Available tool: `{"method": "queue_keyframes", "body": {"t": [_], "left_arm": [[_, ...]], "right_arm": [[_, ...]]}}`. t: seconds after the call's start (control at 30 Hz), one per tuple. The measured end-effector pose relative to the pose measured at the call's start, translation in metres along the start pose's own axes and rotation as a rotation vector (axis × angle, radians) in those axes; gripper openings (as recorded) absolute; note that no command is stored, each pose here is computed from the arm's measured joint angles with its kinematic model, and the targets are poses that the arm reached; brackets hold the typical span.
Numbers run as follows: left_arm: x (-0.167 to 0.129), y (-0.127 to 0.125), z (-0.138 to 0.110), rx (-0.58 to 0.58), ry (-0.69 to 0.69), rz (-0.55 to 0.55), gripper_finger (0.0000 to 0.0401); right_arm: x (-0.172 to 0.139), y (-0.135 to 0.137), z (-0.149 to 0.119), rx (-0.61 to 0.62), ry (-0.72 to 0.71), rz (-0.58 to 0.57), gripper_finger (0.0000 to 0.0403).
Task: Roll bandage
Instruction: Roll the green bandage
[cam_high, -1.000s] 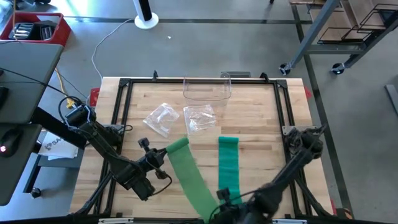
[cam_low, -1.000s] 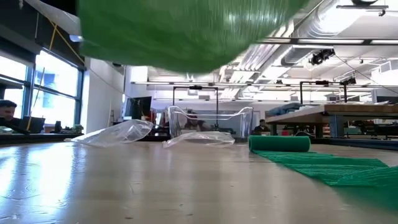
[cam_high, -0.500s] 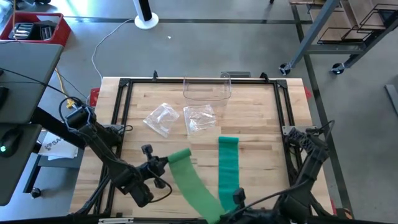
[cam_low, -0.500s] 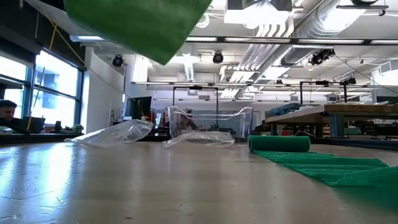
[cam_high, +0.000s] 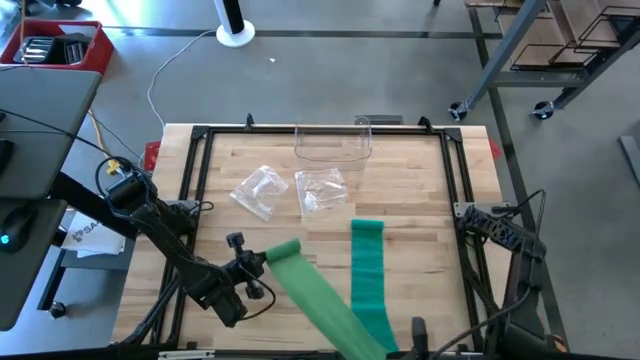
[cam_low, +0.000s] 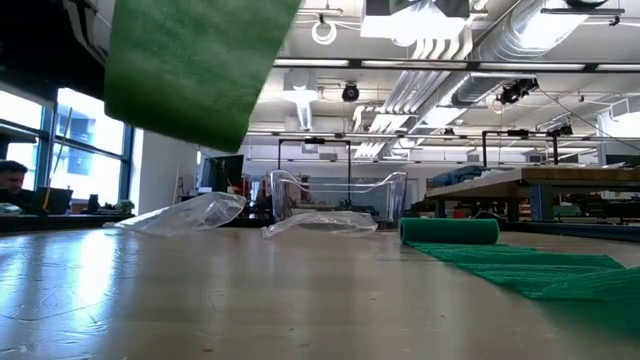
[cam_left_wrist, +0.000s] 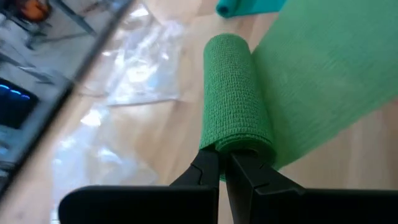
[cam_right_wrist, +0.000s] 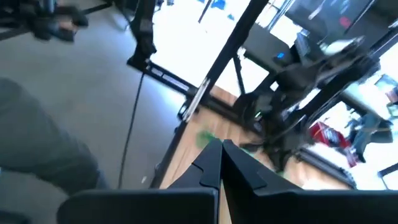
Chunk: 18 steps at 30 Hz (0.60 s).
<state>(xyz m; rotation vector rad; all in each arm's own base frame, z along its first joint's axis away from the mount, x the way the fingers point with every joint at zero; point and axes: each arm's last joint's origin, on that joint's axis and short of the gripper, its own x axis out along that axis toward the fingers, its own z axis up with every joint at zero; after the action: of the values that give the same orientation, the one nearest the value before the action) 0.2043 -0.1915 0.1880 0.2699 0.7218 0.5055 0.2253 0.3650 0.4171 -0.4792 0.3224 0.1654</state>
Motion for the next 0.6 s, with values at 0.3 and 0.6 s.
{"method": "queue_keyframes", "body": {"t": [0.3, 0.6], "left_arm": [[0.004, -0.018, 0.004, -0.03, -0.074, -0.134, 0.0001], [0.003, -0.024, 0.01, -0.028, -0.102, -0.189, 0.0001]], "right_arm": [[0.006, -0.015, 0.015, -0.133, -0.062, -0.218, 0.0], [0.004, -0.074, 0.038, -0.179, -0.07, -0.414, 0.0]]}}
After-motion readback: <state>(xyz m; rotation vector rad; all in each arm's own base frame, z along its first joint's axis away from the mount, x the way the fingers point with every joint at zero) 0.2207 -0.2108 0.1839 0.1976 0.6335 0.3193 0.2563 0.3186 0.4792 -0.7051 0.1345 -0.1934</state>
